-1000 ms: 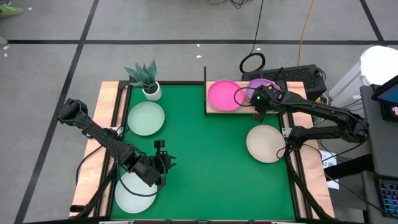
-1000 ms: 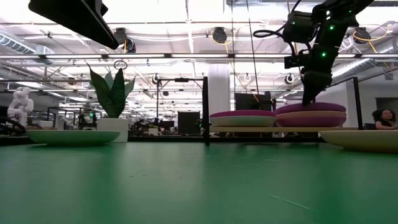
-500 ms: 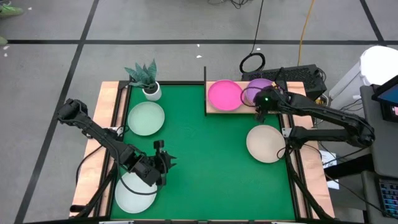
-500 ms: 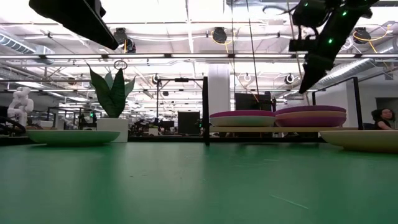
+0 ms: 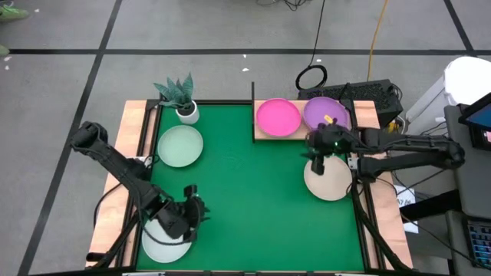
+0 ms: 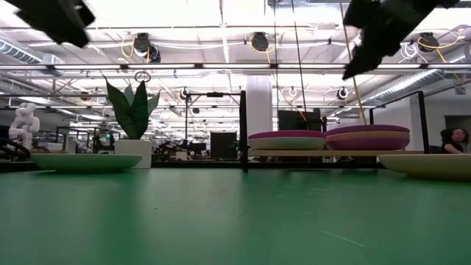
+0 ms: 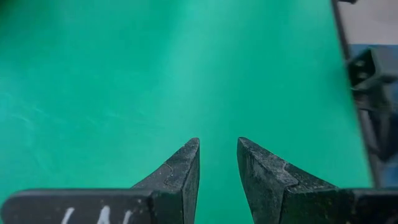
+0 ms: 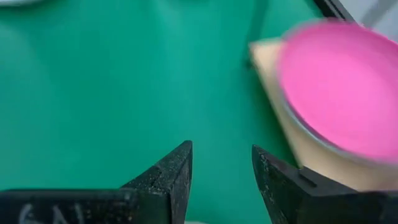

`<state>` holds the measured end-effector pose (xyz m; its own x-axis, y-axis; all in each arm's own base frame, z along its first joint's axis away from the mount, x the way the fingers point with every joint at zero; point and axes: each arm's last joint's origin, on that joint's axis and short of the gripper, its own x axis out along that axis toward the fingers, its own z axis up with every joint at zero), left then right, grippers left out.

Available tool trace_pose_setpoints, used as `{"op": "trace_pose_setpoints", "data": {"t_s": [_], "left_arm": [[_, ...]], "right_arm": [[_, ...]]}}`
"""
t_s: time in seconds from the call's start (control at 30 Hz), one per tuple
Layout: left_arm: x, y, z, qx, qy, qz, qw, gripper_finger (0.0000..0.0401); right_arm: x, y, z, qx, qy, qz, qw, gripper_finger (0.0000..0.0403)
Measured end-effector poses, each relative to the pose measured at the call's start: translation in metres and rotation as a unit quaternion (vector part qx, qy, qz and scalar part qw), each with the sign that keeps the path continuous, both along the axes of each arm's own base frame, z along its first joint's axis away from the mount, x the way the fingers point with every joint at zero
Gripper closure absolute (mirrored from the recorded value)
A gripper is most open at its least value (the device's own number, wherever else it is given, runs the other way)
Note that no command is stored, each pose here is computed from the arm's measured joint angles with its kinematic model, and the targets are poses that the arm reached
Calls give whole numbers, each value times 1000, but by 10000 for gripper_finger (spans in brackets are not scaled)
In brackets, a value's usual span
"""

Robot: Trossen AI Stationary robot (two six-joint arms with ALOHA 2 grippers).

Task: Place and stack plates onto a shelf
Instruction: Stack the gray plate on top of the pink plate on the shelf

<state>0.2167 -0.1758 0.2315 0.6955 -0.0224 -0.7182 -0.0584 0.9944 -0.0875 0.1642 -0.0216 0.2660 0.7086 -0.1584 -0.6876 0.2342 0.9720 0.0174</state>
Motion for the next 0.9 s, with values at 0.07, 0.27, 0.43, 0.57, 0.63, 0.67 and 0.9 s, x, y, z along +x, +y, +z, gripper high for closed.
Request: {"op": "trace_pose_setpoints", "data": {"t_s": [0.07,0.27,0.43,0.57,0.63,0.67,0.9], "left_arm": [[-6,-6,0,-17,4,5,1000,288],[-23,-24,-1,-77,11,24,997,288],[-34,-36,-3,-113,20,38,993,288],[-37,-44,-12,-137,50,47,988,288],[-37,-49,-18,-146,67,43,986,288],[-37,-51,-20,-149,72,39,986,288],[-37,-65,-35,-177,89,58,978,288]], "right_arm": [[4,10,-2,-1,-20,30,999,256],[12,34,-15,2,-72,95,993,257],[14,42,-19,-2,-70,120,990,257],[14,44,-19,-4,-71,128,989,257],[14,44,-19,-5,-72,129,989,257],[14,44,-18,-5,-74,129,989,257],[15,44,-17,-14,-80,136,987,257]]}}
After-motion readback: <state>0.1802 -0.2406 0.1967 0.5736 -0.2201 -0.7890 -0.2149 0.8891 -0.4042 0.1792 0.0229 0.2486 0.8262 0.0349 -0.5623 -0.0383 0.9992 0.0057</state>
